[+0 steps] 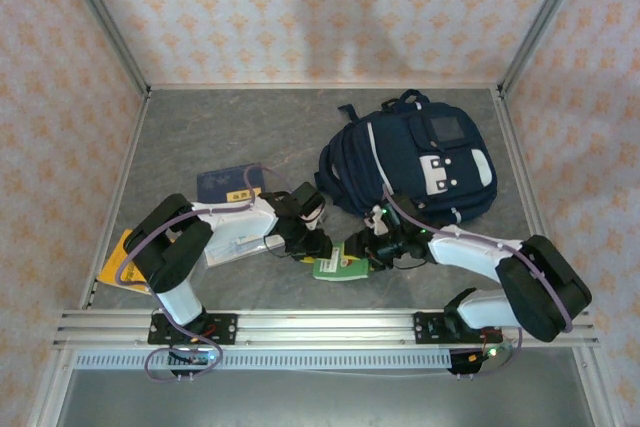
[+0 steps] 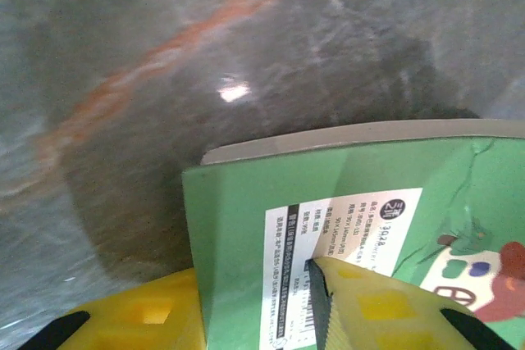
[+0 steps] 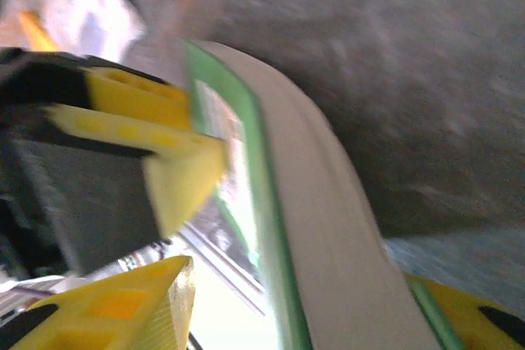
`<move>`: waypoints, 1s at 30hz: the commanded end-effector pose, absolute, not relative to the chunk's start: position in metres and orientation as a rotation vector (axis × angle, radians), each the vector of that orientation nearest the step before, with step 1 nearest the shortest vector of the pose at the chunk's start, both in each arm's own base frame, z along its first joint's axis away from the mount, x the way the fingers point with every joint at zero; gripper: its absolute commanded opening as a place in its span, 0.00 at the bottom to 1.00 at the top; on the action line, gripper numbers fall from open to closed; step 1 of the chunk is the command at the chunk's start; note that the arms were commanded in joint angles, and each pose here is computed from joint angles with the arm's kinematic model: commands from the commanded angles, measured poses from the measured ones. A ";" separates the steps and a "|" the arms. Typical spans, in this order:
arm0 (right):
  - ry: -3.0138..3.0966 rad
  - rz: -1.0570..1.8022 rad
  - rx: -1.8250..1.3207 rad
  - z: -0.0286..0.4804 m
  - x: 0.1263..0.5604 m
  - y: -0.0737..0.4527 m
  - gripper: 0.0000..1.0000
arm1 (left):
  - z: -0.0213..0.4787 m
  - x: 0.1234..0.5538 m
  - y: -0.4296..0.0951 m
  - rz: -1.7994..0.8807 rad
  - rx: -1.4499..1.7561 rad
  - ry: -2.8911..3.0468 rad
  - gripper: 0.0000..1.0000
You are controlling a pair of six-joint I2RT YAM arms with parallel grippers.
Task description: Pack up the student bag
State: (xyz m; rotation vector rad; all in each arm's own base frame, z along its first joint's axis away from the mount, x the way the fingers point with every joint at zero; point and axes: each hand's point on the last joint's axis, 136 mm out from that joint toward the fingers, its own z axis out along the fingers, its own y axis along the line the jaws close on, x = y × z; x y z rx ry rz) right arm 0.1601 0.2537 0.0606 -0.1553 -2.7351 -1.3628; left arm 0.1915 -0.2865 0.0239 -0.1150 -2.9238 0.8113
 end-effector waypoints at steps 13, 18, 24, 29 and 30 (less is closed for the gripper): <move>-3.007 -1.312 0.052 0.082 0.181 0.242 0.13 | 0.027 0.180 -0.270 0.832 -0.113 -2.910 0.42; -3.163 -1.446 0.322 0.128 0.190 0.238 0.00 | 0.060 0.195 -0.248 0.887 -0.023 -2.959 0.55; -3.419 -1.341 1.047 0.201 0.208 0.229 0.00 | 0.135 0.218 -0.243 1.074 0.074 -3.011 0.63; -3.472 -0.960 1.859 0.244 0.218 0.229 0.06 | 0.189 0.236 -0.245 1.292 0.199 -2.984 0.66; -3.414 -0.851 2.115 0.251 0.215 0.232 0.06 | 0.198 0.239 -0.248 1.346 0.227 -2.957 0.66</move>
